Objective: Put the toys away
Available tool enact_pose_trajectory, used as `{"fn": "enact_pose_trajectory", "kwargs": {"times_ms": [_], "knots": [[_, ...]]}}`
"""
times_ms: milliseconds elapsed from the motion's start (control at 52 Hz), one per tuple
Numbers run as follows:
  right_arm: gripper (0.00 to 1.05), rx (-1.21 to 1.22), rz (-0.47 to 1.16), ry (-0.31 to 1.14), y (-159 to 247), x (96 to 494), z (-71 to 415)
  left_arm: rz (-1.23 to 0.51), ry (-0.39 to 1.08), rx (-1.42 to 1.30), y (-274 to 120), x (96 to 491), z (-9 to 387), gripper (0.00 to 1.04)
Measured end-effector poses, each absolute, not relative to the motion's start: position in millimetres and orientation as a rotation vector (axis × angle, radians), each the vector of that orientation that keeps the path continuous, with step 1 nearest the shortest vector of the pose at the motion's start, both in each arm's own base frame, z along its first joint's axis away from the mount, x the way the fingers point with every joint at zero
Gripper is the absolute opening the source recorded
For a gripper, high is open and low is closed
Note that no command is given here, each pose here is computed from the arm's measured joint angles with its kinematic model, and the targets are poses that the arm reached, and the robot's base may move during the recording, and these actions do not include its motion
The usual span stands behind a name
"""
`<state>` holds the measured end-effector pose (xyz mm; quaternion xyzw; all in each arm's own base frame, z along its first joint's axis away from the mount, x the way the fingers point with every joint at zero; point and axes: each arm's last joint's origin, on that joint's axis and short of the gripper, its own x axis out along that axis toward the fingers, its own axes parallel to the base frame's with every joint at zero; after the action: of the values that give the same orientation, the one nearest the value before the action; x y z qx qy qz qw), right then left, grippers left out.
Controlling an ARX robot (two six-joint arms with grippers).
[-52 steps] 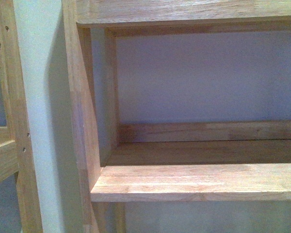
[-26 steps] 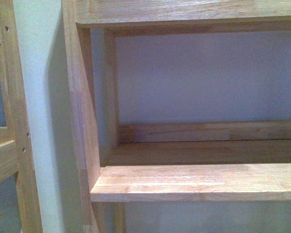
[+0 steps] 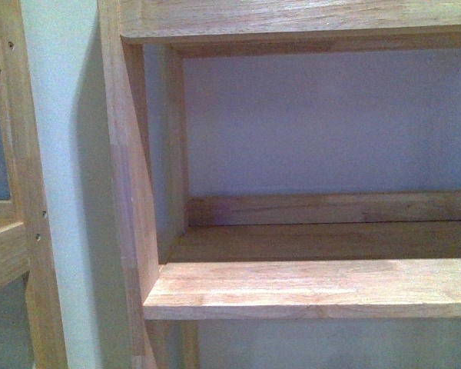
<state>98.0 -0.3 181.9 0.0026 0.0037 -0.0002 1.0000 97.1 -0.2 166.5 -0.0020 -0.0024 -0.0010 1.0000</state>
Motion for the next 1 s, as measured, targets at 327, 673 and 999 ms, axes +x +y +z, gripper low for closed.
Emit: {"fn": "enact_pose_trajectory", "kwargs": {"times_ms": [327,673,999], "knots": [[0.04,0.005,0.000,0.006,0,98,174,-0.002,-0.005,-0.004,0,97,166,0.98],[0.09,0.003,0.000,-0.002,0,97,167,-0.002,-0.005,-0.004,0,97,166,0.98],[0.63,0.003,0.000,-0.002,0,97,167,-0.002,-0.005,-0.004,0,97,166,0.98]]}}
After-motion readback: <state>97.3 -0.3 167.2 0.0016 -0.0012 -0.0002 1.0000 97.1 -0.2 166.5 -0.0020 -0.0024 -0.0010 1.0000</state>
